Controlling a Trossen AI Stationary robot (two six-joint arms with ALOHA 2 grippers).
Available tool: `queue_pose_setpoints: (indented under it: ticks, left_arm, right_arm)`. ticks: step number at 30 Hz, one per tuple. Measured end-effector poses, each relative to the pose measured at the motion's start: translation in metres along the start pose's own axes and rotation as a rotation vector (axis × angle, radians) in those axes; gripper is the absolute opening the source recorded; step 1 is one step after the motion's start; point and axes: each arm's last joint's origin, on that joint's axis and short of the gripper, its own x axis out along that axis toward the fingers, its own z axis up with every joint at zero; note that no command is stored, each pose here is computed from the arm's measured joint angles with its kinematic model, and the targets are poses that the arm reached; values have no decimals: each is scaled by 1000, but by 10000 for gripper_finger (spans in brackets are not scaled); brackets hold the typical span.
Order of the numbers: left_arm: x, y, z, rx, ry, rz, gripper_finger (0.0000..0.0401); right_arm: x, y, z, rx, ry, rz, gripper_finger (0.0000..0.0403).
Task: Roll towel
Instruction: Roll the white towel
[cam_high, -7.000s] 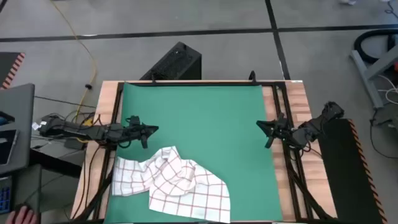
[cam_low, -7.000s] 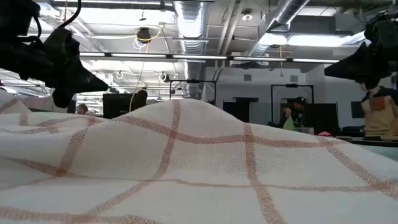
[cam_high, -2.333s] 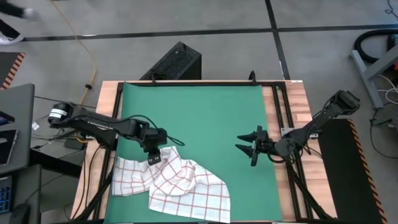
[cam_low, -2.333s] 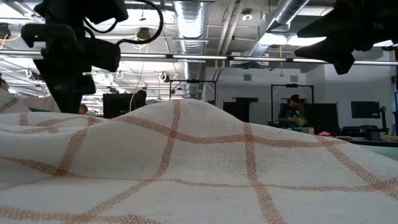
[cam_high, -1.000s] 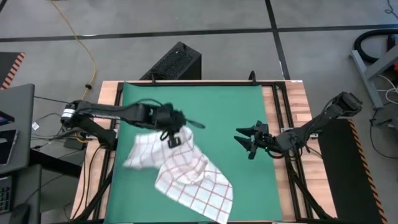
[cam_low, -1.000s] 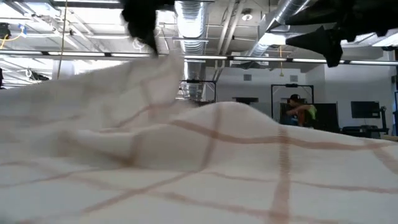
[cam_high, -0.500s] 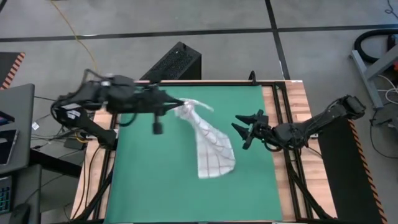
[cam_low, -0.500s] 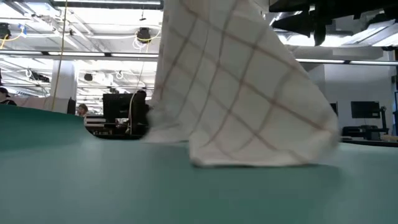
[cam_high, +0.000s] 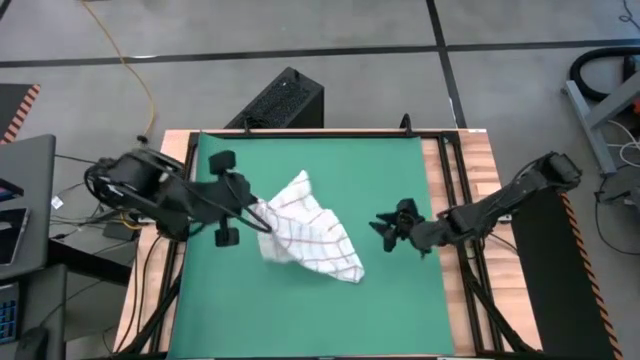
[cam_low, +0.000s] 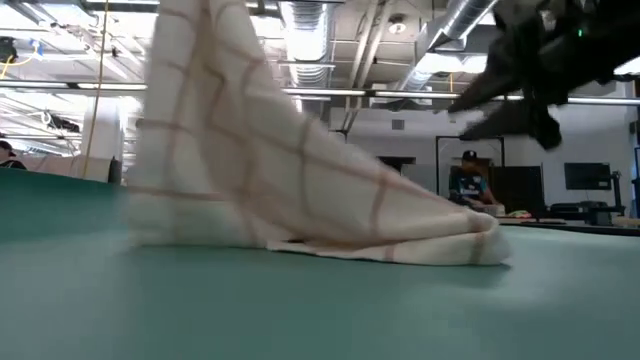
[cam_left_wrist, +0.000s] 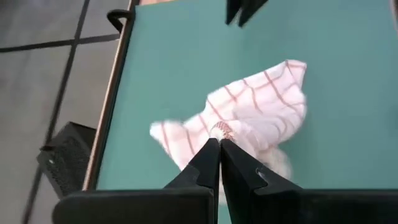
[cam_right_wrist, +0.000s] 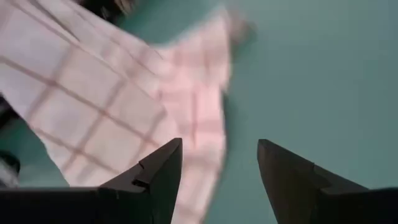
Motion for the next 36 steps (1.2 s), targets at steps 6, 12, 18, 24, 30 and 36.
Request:
queue_pose_setpoints:
  ticks: [6, 12, 18, 24, 30, 36]
  left_arm:
    - [20, -14, 6, 99, 57, 14, 0]
    - [29, -19, 5, 133, 85, 20, 0]
    - [34, -22, 3, 79, 111, 16, 0]
    - [36, -26, 1, 23, 135, -30, 0]
    - [35, -29, 1, 18, 130, -26, 0]
    - [34, -30, 0, 13, 127, -25, 0]
  right_arm:
    - [39, 1, -20, 19, 132, -51, 232]
    - [76, 40, -14, -586, 190, 85, 232]
    - [117, 52, 5, -817, 278, 131, 232]
    - [148, 25, 21, -745, 351, 52, 232]
    - [157, 21, 43, -675, 376, 144, 232]
    - [161, 21, 41, -646, 401, 167, 232]
